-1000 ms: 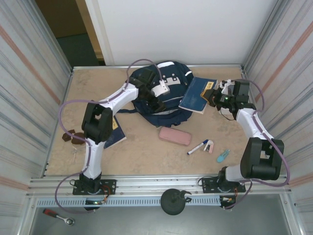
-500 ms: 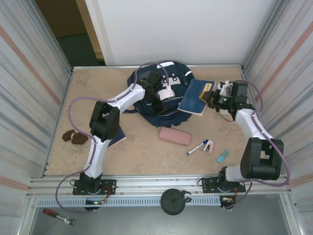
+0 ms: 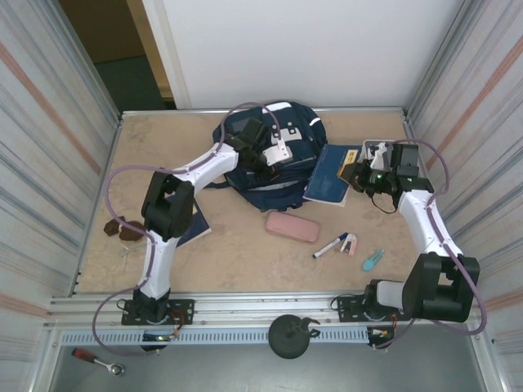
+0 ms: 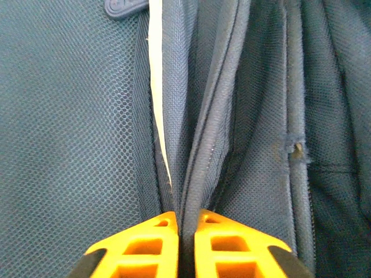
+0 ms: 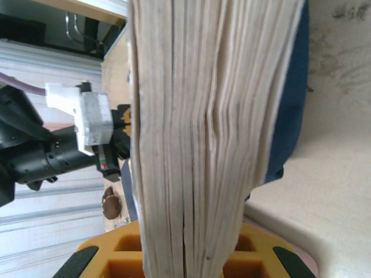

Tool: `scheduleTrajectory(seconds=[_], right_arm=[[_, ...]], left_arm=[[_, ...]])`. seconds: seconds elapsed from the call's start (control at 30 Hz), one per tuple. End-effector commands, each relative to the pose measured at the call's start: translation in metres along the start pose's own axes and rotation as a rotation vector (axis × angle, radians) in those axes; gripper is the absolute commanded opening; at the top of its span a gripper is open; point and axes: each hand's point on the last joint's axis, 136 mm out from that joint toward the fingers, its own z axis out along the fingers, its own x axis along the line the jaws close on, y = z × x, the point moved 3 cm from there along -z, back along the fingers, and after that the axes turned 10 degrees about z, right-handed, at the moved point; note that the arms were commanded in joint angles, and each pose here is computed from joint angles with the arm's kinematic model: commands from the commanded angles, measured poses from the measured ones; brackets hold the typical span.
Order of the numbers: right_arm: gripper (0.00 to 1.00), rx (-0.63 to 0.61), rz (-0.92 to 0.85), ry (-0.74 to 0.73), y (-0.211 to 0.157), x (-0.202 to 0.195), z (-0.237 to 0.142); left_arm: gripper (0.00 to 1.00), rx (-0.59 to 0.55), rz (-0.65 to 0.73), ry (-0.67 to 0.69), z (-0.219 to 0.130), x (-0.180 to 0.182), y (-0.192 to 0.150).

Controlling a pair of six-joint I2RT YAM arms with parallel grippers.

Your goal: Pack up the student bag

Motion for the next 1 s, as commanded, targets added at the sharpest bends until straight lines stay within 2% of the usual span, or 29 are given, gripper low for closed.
scheduleTrajectory(seconds=[0.0, 0.07, 0.27, 0.5, 0.77, 0.97], right_arm=[[0.0, 0.016, -0.037, 0.036, -0.006, 0.017, -0.014], [0.0, 0.049, -0.026, 0.079, -0.011, 0.024, -0.015], [0.0, 0.125, 0.012, 0.156, -0.024, 0.035, -0.012], [0.0, 0.156, 0.096, 0.192, -0.031, 0.046, 0.03], [0.0, -0.01, 0.217, 0.161, -0.007, 0.059, 0.095], [0.0, -0.261, 0.29, 0.166, 0.023, 0.069, 0.143]], left_arm=[[0.03, -0.17, 0.05, 0.153, -0.055, 0.022, 0.047], [0.0, -0.221, 0.058, 0.205, -0.073, 0.028, 0.057], [0.0, -0.342, 0.034, 0.381, -0.125, 0.052, 0.079], [0.0, -0.439, -0.015, 0.442, -0.151, 0.064, 0.091], [0.0, -0.488, -0.052, 0.416, -0.158, 0.068, 0.094], [0.0, -0.526, -0.09, 0.376, -0.158, 0.073, 0.098]])
